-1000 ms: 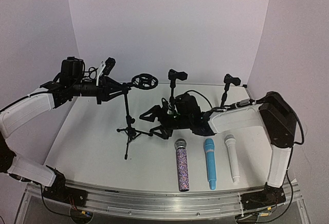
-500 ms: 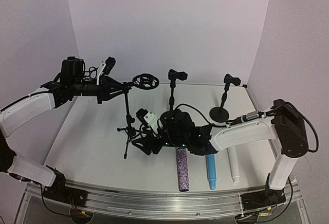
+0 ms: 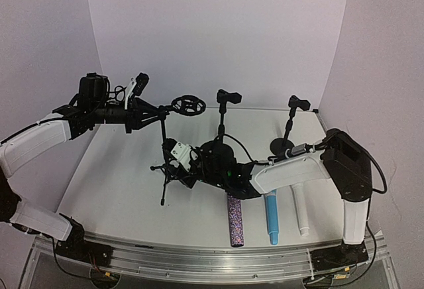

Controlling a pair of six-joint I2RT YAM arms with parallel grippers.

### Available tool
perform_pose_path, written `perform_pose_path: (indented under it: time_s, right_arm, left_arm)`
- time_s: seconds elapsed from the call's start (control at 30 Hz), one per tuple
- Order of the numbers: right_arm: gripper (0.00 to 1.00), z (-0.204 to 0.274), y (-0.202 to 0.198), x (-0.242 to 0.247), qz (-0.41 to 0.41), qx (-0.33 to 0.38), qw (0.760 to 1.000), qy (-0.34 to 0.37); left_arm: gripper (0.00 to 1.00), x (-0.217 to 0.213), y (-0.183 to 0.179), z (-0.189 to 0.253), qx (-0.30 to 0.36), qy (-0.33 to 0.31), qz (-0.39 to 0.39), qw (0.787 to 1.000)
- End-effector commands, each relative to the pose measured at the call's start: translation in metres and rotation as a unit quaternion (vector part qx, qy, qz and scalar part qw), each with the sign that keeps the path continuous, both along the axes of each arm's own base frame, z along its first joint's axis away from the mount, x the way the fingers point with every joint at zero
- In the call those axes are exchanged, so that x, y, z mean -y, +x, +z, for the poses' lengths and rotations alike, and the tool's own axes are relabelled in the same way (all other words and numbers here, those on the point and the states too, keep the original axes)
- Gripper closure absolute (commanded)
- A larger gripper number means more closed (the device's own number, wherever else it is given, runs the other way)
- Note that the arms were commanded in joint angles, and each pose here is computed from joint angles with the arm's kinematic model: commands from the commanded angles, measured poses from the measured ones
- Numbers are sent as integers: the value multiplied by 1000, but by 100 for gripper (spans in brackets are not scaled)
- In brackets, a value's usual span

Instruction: Attach the microphones to the stand

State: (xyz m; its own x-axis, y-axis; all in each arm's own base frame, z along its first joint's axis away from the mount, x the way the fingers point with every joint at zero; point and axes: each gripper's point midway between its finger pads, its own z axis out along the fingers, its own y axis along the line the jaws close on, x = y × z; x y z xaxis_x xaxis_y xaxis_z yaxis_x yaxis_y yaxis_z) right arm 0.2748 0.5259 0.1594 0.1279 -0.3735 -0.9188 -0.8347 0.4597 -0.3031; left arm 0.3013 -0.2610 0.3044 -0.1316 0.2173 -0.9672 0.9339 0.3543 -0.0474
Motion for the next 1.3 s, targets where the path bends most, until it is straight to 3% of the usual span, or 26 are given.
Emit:
perform_pose_path:
  time_s: [0.0, 0.4, 0.8, 1.27]
  right_arm:
    - [50, 16, 13, -9, -19, 37, 999, 18]
    - [68, 6, 15, -13, -15, 47, 999, 2]
    - [71, -1, 25, -15, -32, 61, 998, -11]
    - [92, 4, 28, -10, -51, 49, 997, 2]
  left_arm:
    - [100, 3, -2, 24, 35, -24, -7, 999]
    - [100, 3, -2, 25, 35, -27, -8, 999]
    - [100, 3, -3, 25, 31, -30, -10, 999]
    - [100, 1, -6, 17, 20, -29, -3, 999]
